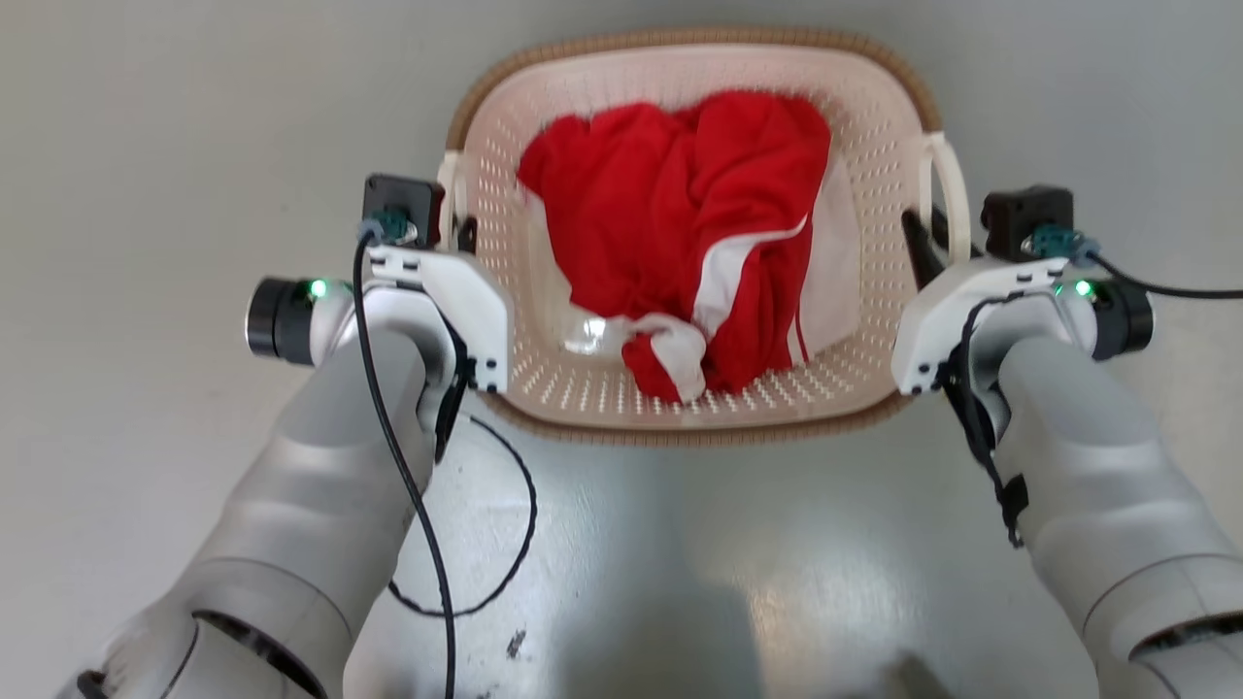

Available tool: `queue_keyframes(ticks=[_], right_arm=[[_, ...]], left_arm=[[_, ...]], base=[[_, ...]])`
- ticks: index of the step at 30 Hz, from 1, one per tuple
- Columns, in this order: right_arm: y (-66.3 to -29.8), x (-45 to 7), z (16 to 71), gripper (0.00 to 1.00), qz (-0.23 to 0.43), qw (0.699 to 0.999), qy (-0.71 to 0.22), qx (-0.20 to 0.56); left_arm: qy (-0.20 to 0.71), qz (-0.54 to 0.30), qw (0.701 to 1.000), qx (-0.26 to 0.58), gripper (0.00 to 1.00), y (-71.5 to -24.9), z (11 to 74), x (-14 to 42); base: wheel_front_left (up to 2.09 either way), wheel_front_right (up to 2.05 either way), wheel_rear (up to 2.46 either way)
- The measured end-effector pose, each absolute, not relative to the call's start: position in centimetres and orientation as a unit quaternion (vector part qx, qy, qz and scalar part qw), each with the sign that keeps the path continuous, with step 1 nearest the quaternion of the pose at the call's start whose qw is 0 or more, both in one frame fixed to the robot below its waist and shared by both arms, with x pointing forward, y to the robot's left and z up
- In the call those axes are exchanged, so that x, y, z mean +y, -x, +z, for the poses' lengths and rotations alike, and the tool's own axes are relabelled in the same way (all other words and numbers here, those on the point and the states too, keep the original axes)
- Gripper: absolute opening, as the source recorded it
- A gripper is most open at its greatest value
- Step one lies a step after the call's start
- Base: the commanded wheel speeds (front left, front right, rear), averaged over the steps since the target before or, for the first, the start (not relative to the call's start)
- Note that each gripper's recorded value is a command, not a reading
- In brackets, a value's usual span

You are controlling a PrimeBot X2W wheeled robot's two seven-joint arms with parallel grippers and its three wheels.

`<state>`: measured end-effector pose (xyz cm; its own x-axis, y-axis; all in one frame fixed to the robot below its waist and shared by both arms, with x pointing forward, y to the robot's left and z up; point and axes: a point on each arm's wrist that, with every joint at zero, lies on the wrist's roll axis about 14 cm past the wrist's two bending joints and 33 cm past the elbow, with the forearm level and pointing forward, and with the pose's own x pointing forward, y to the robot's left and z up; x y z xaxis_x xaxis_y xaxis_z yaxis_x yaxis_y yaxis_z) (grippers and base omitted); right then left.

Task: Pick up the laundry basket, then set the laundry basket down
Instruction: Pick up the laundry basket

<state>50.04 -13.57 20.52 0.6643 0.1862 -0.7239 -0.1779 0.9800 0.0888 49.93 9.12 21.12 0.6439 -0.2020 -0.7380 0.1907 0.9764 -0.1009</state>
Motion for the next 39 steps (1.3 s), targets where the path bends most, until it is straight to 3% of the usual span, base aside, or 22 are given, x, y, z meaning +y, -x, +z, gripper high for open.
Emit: queue_keyframes(ticks=[21, 39], right_arm=[[-43.4, -13.0, 30.0, 0.0, 0.118, 0.908, 0.001, 0.402], [-38.4, -13.0, 34.6, 0.0, 0.12, 0.911, 0.001, 0.395]], left_arm=[[-0.001, -0.121, 0.903, 0.413, 0.0, -43.2, 29.4, 9.0], [-0.012, -0.132, 0.9, 0.416, 0.0, -37.9, 33.2, 8.8]], base=[[0.0, 0.0, 0.0], [0.0, 0.0, 0.0]])
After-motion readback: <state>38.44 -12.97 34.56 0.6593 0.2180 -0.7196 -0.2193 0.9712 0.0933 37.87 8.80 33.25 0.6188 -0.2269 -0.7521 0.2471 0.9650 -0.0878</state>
